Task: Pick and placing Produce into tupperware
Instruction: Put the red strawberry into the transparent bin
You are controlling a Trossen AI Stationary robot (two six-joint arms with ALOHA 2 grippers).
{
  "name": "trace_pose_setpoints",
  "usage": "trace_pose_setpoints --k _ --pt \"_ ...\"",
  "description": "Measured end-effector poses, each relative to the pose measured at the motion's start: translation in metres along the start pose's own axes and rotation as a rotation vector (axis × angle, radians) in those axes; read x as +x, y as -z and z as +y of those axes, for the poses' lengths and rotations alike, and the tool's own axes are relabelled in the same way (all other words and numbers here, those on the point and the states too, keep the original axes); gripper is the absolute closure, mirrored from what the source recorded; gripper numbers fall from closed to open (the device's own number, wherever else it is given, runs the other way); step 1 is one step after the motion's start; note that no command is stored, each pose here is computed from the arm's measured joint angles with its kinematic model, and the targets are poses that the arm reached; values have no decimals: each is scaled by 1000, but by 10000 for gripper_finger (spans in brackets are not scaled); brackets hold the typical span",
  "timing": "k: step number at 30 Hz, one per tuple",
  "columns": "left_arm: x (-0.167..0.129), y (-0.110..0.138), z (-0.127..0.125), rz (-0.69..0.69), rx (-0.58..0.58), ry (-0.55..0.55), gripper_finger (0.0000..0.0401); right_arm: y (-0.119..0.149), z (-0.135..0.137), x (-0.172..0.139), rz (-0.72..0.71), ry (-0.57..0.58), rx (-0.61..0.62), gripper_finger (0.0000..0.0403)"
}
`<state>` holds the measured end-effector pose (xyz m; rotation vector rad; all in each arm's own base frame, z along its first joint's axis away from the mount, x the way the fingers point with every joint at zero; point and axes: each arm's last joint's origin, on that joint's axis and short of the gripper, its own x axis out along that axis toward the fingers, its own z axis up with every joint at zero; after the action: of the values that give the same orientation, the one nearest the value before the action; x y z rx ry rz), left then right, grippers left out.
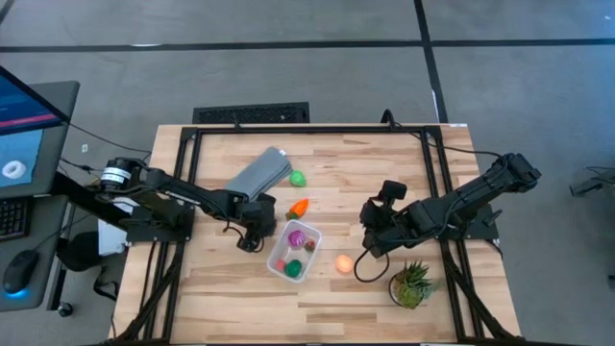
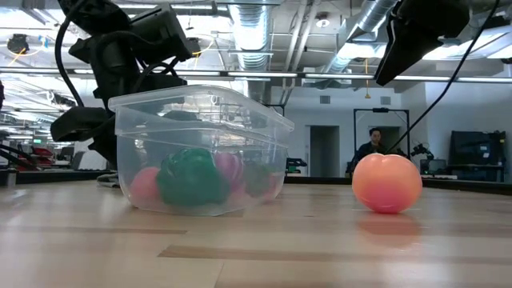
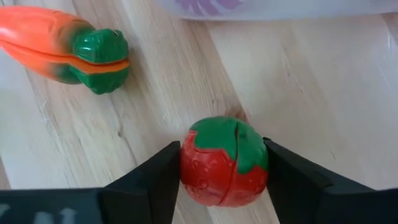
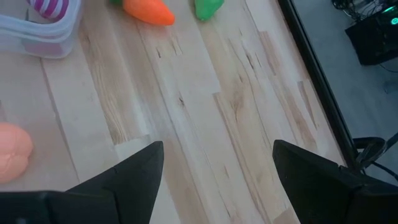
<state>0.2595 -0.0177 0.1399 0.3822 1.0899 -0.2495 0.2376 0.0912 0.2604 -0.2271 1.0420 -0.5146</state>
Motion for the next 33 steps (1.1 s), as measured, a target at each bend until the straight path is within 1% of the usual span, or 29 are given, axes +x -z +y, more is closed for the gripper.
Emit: trace_pose_setpoints --k 11,16,19,28,33 --pt "0 1 0 8 -19 2 206 0 0 0 0 0 0 78" --pt "-1 2 -1 27 -35 7 209 0 0 0 0 0 -7 78" --pt "-4 1 0 66 -47 20 209 0 0 0 0 0 -7 78" --pt "-20 -14 5 130 -94 42 210 0 0 0 0 0 -7 78" --pt "-31 -22 3 183 -114 63 210 0 0 0 1 -2 -9 78"
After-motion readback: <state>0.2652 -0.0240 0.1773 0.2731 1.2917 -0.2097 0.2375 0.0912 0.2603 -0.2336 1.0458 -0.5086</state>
